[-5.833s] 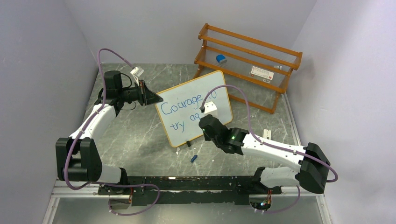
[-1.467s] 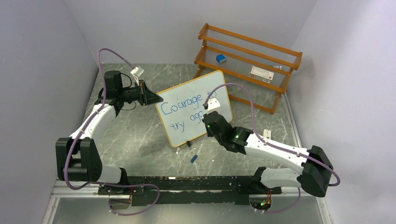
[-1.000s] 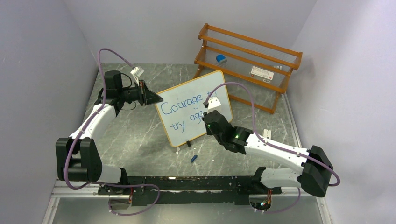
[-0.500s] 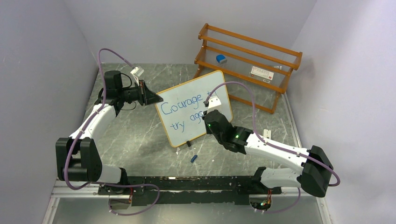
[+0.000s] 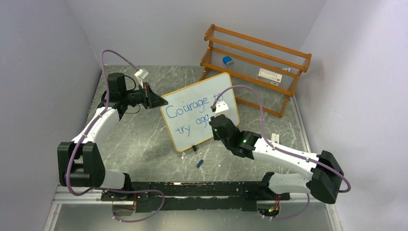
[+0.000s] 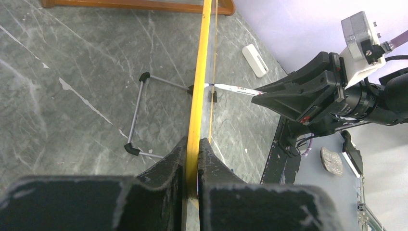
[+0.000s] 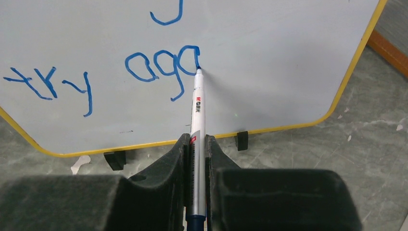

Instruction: Write a sentence on the whiteboard

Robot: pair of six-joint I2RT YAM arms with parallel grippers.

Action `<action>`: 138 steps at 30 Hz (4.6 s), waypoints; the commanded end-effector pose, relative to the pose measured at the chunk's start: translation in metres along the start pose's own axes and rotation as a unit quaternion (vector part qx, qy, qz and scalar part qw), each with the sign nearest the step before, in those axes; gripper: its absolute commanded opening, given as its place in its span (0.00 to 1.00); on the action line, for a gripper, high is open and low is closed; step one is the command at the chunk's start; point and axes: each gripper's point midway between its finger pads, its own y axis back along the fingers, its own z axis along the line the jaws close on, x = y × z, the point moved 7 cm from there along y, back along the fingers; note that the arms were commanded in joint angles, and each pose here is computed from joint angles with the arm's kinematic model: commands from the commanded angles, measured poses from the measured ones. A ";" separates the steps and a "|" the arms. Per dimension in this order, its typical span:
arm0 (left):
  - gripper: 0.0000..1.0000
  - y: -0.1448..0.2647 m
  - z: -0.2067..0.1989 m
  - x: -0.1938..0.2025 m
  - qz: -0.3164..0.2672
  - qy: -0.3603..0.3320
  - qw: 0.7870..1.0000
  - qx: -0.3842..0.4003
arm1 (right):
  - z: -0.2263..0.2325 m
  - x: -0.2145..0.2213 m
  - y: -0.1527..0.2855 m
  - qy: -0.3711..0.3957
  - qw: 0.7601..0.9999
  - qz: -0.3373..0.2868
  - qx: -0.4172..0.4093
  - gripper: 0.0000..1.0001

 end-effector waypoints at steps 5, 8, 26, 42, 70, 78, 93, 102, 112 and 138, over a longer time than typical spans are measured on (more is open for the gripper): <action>0.05 -0.009 0.015 0.019 0.032 0.018 0.998 -0.043 | -0.008 0.012 0.001 0.001 1.000 0.019 0.020 0.00; 0.05 -0.009 0.015 0.020 0.032 0.018 0.998 -0.043 | -0.010 0.010 0.000 -0.001 1.000 0.014 0.028 0.00; 0.05 -0.009 0.015 0.020 0.032 0.019 0.998 -0.043 | -0.011 -0.014 0.006 -0.025 0.999 -0.042 0.020 0.00; 0.05 -0.009 0.015 0.020 0.033 0.019 0.998 -0.042 | -0.008 -0.022 -0.006 -0.028 0.998 -0.052 0.017 0.00; 0.05 -0.009 0.016 0.019 0.032 0.018 0.998 -0.045 | -0.017 -0.009 0.003 -0.031 0.999 -0.025 0.024 0.00; 0.05 -0.009 0.016 0.020 0.033 0.019 0.998 -0.043 | -0.013 -0.011 0.000 -0.032 0.999 -0.032 0.018 0.00; 0.05 -0.009 0.016 0.020 0.033 0.019 0.998 -0.044 | -0.011 -0.010 -0.005 -0.025 0.999 -0.021 0.017 0.00; 0.05 -0.009 0.016 0.020 0.032 0.019 0.998 -0.044 | -0.014 0.006 -0.001 -0.026 0.999 0.015 0.019 0.00; 0.05 -0.009 0.016 0.020 0.033 0.019 0.998 -0.045 | -0.016 0.011 0.001 -0.030 0.999 0.021 0.023 0.00; 0.05 -0.009 0.016 0.020 0.033 0.019 0.998 -0.044 | -0.015 -0.026 -0.004 -0.041 0.998 -0.048 0.017 0.00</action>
